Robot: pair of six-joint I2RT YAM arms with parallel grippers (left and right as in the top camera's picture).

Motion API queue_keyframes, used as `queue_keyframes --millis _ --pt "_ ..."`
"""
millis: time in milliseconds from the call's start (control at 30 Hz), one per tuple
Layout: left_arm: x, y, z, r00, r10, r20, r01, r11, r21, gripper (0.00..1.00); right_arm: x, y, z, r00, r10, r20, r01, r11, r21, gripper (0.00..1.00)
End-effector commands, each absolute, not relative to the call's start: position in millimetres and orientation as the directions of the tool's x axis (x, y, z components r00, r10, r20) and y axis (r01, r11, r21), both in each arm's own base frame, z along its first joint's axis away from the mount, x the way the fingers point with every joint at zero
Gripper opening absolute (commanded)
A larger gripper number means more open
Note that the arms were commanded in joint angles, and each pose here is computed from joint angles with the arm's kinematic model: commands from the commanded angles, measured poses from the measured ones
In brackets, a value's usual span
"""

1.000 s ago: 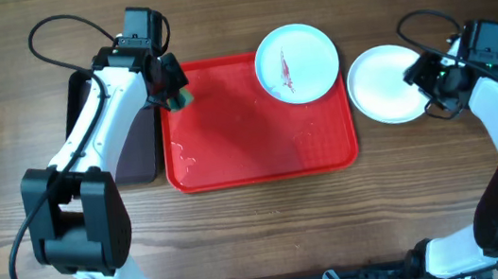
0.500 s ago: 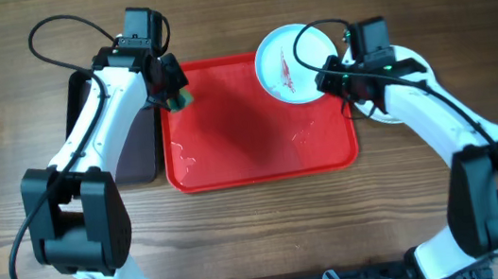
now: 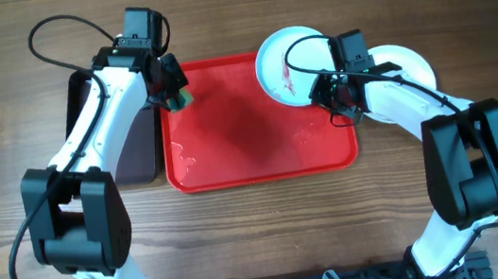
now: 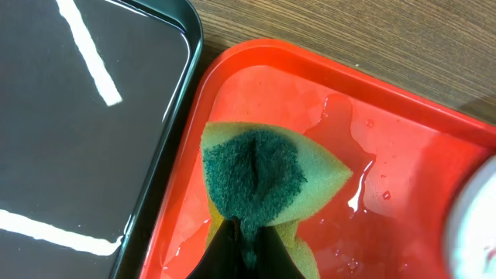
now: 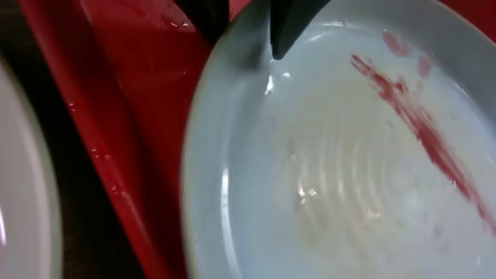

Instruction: Clean dirty plates on tray and stack at the side

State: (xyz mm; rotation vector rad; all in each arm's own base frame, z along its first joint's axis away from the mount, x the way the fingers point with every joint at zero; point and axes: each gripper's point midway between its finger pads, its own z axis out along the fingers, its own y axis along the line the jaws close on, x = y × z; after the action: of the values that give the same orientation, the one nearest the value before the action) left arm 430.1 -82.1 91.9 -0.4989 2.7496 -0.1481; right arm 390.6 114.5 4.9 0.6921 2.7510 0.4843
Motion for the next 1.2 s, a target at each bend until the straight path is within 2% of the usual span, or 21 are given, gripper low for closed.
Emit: queue_keyframes --millis 0,233,400,467,633,700,767,833,967,1167 --pt "432 -82 90 -0.873 -0.376 -0.310 -0.341 0.926 -0.161 0.04 372 140 0 -0.915 0.392 -0.096 0.327 0.859 0.394 0.13" --pt "432 -82 90 -0.873 -0.376 -0.310 -0.342 0.926 -0.161 0.04 316 177 -3 -0.974 0.216 0.067 0.225 0.891 0.394 0.12" --pt "433 -82 90 -0.873 -0.376 -0.312 -0.341 0.926 -0.163 0.04 295 188 5 -0.987 0.138 0.080 0.157 0.919 0.362 0.17" --pt "433 -82 90 -0.873 -0.376 -0.312 -0.341 0.926 -0.162 0.04 299 188 12 -0.993 0.112 0.033 0.116 0.929 0.350 0.22" --pt "433 -82 90 -0.873 -0.376 -0.312 -0.341 0.926 -0.162 0.04 346 174 36 -0.980 0.053 -0.194 0.001 0.966 0.259 0.48" --pt "433 -82 90 -0.872 -0.376 -0.312 -0.341 0.926 -0.163 0.04 367 169 42 -0.958 0.040 -0.284 -0.027 0.974 0.226 0.50" --pt "433 -82 90 -0.873 -0.376 -0.312 -0.341 0.926 -0.162 0.04 386 166 45 -0.931 0.041 -0.364 -0.035 0.979 0.201 0.61" --pt "433 -82 90 -0.872 -0.376 -0.312 -0.341 0.926 -0.163 0.04 402 174 46 -0.906 0.026 -0.422 -0.074 0.973 0.217 0.66" --pt "433 -82 90 -0.872 -0.376 -0.312 -0.341 0.926 -0.163 0.04 413 193 39 -0.885 -0.042 -0.464 -0.176 0.952 0.249 0.66" --pt "433 -82 90 -0.873 -0.376 -0.312 -0.341 0.926 -0.162 0.04 413 197 15 -0.896 -0.065 -0.439 -0.192 0.949 0.250 0.56"
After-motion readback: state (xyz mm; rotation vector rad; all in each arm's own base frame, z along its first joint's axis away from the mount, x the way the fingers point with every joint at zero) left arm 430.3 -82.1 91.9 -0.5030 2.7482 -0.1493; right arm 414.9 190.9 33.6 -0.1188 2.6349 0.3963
